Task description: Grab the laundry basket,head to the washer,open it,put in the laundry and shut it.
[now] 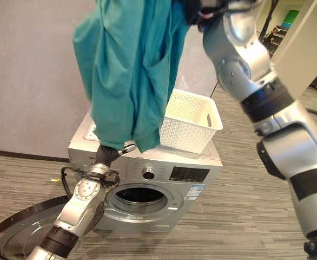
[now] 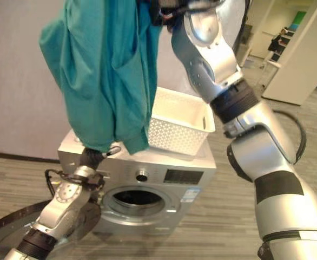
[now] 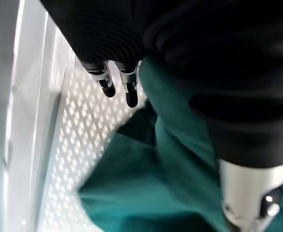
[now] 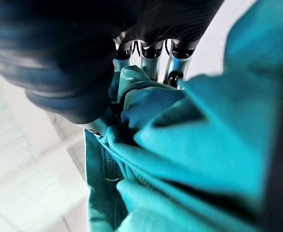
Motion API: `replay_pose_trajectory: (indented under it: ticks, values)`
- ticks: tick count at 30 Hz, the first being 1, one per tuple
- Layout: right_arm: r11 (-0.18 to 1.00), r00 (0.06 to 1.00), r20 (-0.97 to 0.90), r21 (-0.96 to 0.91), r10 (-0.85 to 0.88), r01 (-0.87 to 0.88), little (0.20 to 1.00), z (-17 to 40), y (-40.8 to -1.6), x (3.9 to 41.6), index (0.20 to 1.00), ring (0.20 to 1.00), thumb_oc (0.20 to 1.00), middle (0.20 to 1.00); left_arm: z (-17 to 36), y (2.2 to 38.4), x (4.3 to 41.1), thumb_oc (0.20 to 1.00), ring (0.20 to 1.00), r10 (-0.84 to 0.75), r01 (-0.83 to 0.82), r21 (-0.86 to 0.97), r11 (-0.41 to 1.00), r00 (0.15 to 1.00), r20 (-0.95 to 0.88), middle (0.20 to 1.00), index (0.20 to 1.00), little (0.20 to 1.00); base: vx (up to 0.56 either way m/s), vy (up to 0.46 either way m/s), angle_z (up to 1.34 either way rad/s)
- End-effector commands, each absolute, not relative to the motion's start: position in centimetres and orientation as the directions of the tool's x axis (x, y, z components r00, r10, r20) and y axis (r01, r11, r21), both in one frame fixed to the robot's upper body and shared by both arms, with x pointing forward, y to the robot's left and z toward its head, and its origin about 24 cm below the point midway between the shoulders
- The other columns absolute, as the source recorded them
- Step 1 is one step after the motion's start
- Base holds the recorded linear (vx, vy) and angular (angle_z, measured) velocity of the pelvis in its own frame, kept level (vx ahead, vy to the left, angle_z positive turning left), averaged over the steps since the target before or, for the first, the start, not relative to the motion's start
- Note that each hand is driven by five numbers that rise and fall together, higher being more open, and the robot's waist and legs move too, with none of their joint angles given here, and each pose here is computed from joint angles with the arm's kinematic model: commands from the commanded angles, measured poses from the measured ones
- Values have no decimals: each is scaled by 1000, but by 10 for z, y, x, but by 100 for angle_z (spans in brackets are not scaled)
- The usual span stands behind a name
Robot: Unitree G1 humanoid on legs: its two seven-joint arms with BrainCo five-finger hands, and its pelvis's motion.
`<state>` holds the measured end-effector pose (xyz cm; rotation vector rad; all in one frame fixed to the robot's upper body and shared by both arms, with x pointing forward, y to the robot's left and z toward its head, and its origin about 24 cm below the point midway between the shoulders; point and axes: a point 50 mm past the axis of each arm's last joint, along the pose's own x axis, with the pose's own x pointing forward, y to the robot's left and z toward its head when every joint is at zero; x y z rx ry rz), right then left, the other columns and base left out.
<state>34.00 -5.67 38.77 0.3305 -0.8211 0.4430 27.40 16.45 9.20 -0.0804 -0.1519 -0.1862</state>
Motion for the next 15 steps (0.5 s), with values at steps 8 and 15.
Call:
replay_pose_trajectory:
  ticks: [8, 15]
  values:
    - [821, 559, 829, 305, 20, -483, 200, 383, -114, 325, 200, 200, 200, 200, 157, 130, 297, 1000, 1000, -150, 238, -159, 958, 890, 430, 1000, 1000, 1000, 0, 0, 0]
    - [850, 640, 769, 335, 2, -406, 200, 347, -124, 336, 200, 200, 200, 200, 177, 118, 290, 1000, 1000, -174, 324, -214, 921, 838, 517, 1000, 1000, 1000, 0, 0, 0]
